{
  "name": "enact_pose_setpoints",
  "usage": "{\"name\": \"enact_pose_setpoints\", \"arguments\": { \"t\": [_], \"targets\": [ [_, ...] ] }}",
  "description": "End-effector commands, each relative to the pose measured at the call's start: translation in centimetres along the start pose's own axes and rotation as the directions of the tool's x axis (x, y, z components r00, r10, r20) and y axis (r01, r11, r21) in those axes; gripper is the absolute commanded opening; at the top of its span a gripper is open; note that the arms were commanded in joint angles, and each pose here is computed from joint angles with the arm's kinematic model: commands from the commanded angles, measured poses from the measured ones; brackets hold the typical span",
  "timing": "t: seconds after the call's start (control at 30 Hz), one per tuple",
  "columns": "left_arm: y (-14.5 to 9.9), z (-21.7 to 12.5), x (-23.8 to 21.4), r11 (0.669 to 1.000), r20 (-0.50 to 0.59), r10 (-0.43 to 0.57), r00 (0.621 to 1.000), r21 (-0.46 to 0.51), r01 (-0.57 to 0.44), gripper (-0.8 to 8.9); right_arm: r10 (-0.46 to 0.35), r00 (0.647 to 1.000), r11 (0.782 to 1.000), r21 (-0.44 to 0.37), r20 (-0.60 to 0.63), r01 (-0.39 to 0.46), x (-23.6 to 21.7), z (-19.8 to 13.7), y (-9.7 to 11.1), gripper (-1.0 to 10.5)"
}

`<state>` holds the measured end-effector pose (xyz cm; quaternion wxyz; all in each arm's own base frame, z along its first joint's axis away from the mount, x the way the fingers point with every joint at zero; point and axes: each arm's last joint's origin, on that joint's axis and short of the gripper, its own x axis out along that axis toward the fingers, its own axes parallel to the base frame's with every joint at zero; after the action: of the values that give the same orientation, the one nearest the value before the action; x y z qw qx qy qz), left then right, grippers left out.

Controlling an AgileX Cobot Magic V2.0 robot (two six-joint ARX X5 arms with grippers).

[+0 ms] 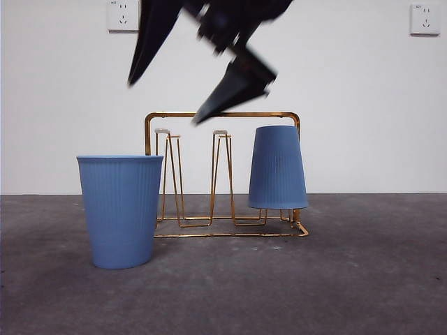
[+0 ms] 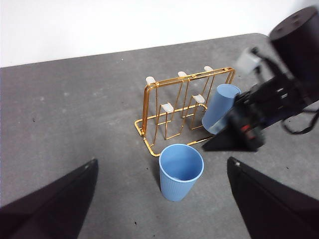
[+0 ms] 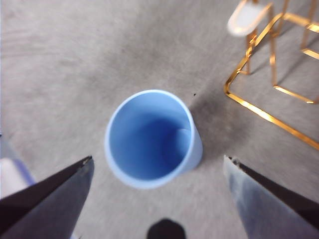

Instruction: Pick up cup 1,put cup 1 in the cup rack,pick up cup 2,put cup 2 in the cup rack

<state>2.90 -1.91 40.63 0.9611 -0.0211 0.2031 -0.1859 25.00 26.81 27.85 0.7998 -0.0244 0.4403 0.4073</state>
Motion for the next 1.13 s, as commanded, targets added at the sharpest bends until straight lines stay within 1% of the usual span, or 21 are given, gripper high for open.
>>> {"name": "enact_pose_setpoints", "arguments": {
  "t": [0.03,0.23,0.3,0.43,0.5,0.6,0.63,0.77,0.87,0.97,1.03,1.13],
  "targets": [
    [0.0,0.0,0.0,1.000,0.001,0.007,1.000,-0.010,-0.007,4.36,-0.017,1.000,1.000,0.024,-0.023,0.017,2.1,-0.4,-0.2,4.4],
    [0.0,0.0,0.1,1.000,-0.001,0.005,1.000,-0.009,-0.005,4.36,-0.051,0.996,0.996,0.066,-0.070,0.055,5.6,-1.1,-1.3,4.4],
    [0.0,0.0,0.1,1.000,-0.001,0.005,1.000,-0.010,-0.005,4.36,-0.071,0.993,0.994,0.071,-0.091,0.078,6.5,-1.5,-1.6,4.4],
    [0.0,0.0,0.1,1.000,-0.001,0.004,1.000,-0.010,-0.004,4.36,-0.080,0.990,0.993,0.077,-0.117,0.089,7.9,-2.0,-2.1,4.3],
    [0.0,0.0,0.1,1.000,-0.001,0.005,1.000,-0.010,-0.005,4.36,-0.085,0.989,0.992,0.079,-0.124,0.095,8.3,-2.1,-2.3,3.2],
    [0.0,0.0,0.1,1.000,-0.001,0.004,1.000,-0.011,-0.004,4.36,-0.082,0.987,0.993,0.076,-0.135,0.093,8.7,-2.3,-2.4,0.5],
    [0.0,0.0,0.1,1.000,-0.001,0.004,1.000,-0.011,-0.004,4.36,-0.073,0.988,0.994,0.072,-0.138,0.083,8.7,-2.3,-2.4,-0.2],
    [-0.1,0.1,0.1,1.000,0.004,-0.001,1.000,-0.025,0.001,4.36,-0.064,0.988,0.996,0.051,-0.140,0.072,8.7,-2.4,-2.1,-0.1],
    [-0.3,0.3,0.1,0.999,0.022,-0.024,0.999,-0.042,0.025,4.36,-0.044,0.990,0.998,0.037,-0.132,0.049,7.8,-2.1,-1.7,-0.1],
    [-0.5,0.6,0.1,0.996,0.044,-0.056,0.997,-0.061,0.059,4.36,-0.035,0.995,0.999,0.000,-0.094,0.036,5.9,-1.5,-0.9,-0.1],
    [-0.6,0.8,0.1,0.995,0.063,-0.063,0.996,-0.072,0.068,4.36,-0.024,0.999,0.999,-0.031,-0.046,0.022,3.7,-0.8,0.0,-0.1],
    [-0.8,1.3,0.0,0.991,0.107,-0.082,0.991,-0.098,0.092,4.36,-0.031,0.998,0.997,-0.074,0.058,0.036,-0.7,0.1,1.2,-0.1]
  ]
}}
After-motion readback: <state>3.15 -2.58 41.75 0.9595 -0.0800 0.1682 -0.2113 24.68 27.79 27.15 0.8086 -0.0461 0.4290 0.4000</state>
